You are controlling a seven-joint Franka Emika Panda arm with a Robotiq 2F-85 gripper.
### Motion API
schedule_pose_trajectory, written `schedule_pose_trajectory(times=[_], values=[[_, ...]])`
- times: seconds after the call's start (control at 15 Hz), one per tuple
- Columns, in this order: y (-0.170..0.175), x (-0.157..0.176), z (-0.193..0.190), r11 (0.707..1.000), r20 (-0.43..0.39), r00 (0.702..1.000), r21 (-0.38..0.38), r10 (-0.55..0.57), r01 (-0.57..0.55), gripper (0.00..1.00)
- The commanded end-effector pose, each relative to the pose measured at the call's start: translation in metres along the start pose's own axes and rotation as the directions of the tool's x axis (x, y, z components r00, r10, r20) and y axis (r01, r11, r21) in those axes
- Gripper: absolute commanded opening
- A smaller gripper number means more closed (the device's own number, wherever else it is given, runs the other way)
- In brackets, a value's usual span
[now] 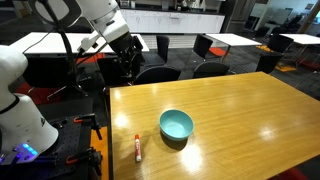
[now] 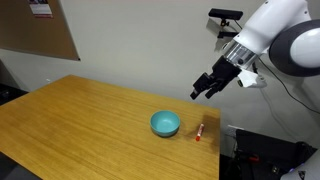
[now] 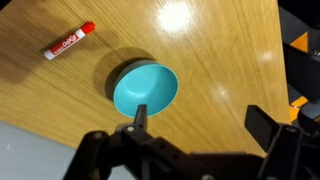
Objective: Put the marker in the bowl
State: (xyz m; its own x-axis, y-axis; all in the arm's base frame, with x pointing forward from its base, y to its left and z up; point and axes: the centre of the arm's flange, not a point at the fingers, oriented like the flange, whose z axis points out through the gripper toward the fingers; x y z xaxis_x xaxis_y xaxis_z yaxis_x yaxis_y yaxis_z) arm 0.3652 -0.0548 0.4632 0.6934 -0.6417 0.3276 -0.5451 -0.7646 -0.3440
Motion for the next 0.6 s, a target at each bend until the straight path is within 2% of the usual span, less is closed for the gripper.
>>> schedule_pose_trajectory(times=[0.0, 0.2, 0.53], values=[[0.008, 0.019, 0.01, 0.991, -0.088, 0.988, -0.029, 0.129, -0.132, 1.0], [0.018, 0.026, 0.017, 0.973, -0.156, 0.964, -0.049, 0.215, -0.225, 1.0], [0.03, 0.031, 0.029, 0.93, -0.284, 0.904, -0.088, 0.319, -0.356, 1.0]])
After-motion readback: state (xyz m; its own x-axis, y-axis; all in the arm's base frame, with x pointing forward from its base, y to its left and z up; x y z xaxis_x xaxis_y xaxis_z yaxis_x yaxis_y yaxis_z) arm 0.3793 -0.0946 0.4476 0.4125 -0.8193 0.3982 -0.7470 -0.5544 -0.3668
